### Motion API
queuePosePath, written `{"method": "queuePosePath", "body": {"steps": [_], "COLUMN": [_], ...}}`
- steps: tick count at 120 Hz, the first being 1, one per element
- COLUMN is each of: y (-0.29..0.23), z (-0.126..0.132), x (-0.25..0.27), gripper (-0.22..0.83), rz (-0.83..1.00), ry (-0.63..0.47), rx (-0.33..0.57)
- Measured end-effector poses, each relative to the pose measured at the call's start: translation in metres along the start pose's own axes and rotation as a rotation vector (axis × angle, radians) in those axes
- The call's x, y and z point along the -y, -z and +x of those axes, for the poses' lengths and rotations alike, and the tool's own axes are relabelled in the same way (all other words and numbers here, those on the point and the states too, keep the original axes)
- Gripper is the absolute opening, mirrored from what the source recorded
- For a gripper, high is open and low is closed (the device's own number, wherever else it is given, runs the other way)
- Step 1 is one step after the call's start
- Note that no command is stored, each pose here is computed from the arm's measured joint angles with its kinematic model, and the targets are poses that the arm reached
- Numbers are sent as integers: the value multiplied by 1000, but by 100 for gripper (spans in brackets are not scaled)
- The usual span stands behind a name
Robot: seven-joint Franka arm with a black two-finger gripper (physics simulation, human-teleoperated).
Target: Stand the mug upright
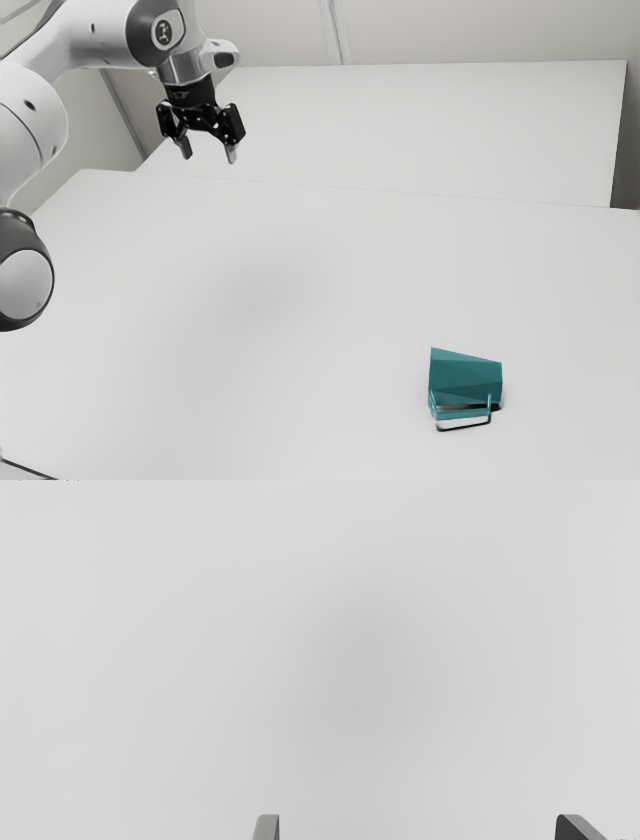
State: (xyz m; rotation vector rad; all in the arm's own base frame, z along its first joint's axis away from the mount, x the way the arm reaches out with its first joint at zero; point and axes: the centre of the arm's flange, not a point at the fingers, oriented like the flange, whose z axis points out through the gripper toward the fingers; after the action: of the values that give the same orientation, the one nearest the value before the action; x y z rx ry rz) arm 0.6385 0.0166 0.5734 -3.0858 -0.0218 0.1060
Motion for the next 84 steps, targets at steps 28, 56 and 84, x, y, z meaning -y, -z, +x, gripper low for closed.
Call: {"method": "queuePosePath", "body": {"steps": [28, 56, 84], "y": [15, -26, -110], "z": [-11, -84, -127], "x": [-12, -64, -126], "gripper": [62, 62, 61], "rz": [-8, -161, -433], "ry": [-32, -99, -65], "rx": [-16, 27, 77]}}
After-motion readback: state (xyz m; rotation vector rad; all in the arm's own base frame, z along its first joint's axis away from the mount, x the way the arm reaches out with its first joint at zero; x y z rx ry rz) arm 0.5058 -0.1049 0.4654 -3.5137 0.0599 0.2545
